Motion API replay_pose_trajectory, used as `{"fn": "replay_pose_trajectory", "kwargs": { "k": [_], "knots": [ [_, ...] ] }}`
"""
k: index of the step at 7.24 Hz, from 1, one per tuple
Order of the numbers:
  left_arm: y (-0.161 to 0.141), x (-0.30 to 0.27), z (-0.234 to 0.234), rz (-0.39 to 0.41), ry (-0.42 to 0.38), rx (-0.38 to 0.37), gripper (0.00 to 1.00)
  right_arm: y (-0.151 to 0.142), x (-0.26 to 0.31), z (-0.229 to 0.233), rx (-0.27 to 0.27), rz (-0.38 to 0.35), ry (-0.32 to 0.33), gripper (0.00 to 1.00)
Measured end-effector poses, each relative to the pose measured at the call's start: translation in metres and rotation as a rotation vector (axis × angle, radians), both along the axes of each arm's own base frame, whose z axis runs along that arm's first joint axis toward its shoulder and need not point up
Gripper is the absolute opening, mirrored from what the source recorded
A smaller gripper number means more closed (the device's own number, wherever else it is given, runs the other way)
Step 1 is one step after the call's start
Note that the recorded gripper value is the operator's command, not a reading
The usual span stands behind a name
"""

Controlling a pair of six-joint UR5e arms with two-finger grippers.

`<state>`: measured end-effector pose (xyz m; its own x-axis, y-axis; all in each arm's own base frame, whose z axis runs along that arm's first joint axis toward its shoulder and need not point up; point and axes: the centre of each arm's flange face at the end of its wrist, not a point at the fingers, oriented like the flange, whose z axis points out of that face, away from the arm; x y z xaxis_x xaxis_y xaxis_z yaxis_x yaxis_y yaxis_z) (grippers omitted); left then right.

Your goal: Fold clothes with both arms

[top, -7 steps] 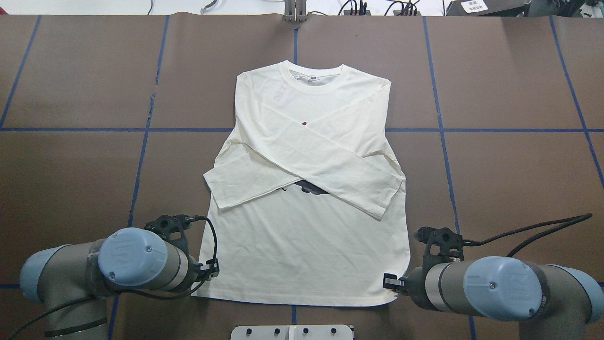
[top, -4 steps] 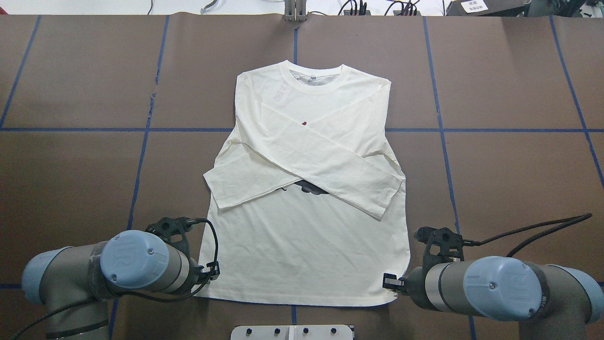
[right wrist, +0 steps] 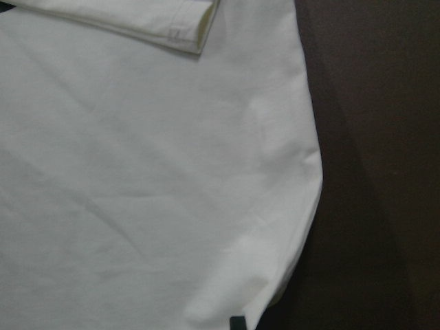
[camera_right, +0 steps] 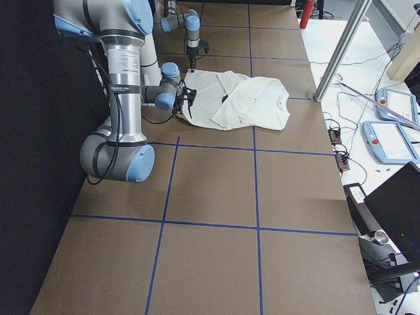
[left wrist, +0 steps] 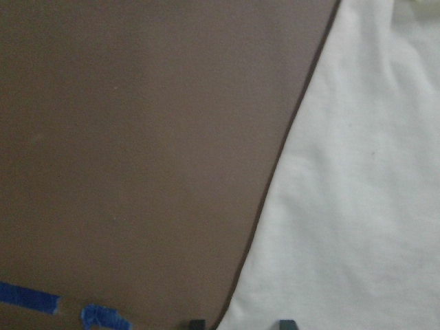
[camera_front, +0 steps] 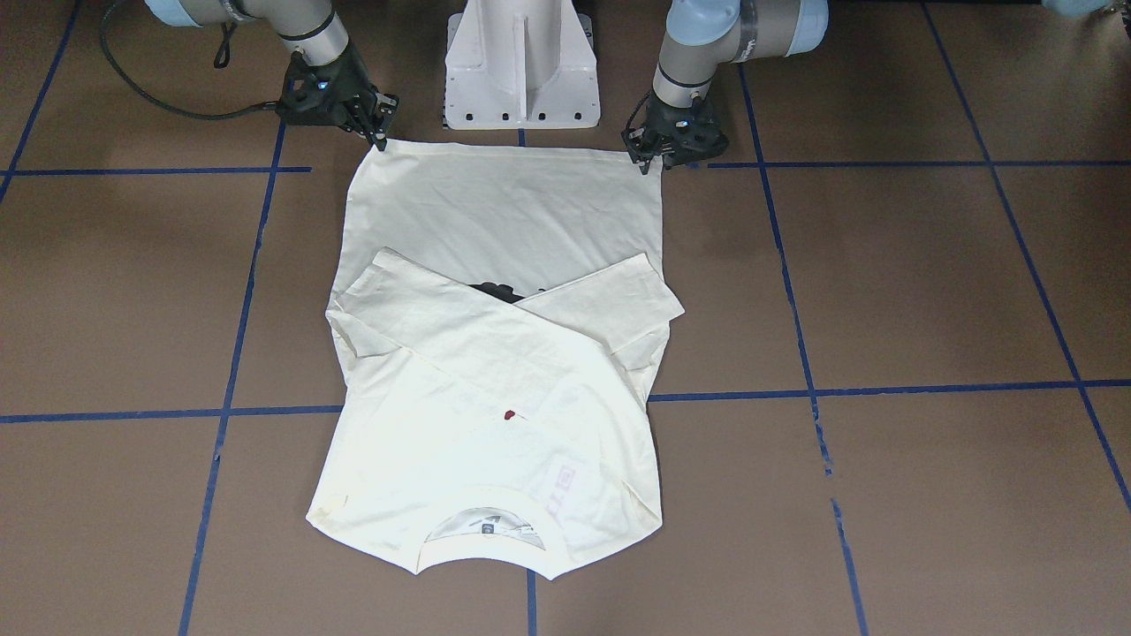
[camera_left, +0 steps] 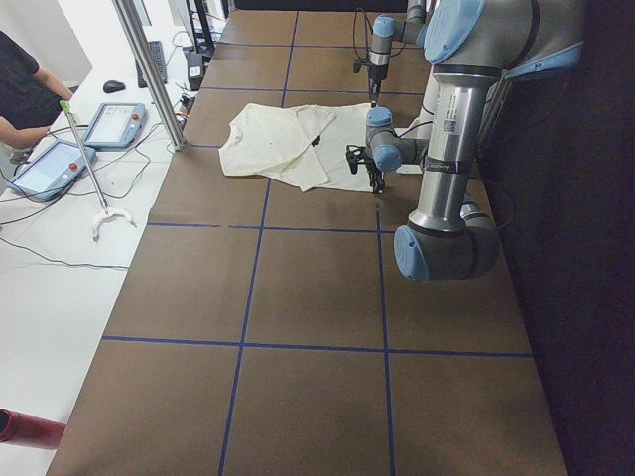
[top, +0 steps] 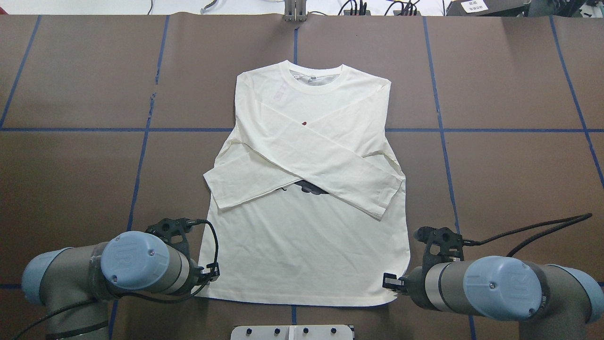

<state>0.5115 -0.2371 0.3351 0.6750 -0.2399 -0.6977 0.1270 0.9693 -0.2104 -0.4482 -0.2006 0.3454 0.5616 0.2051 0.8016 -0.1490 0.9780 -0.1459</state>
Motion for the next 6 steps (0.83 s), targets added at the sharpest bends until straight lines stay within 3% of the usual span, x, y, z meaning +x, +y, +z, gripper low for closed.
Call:
{"fn": "replay_pose_trajectory", "kwargs": {
  "k": [4, 6],
  "knots": [
    [0.0017, -0.0037, 0.0083, 0.002, -0.016, -0.003, 0.47, 0.0003, -0.0003, 0.0004, 0.0, -0.001, 0.001, 0.0],
    [0.0051, -0.0022, 0.0085, 0.008, -0.016, -0.004, 0.42, 0.0002, -0.0002, 0.0012, 0.0, -0.001, 0.002, 0.0]
  ]
}}
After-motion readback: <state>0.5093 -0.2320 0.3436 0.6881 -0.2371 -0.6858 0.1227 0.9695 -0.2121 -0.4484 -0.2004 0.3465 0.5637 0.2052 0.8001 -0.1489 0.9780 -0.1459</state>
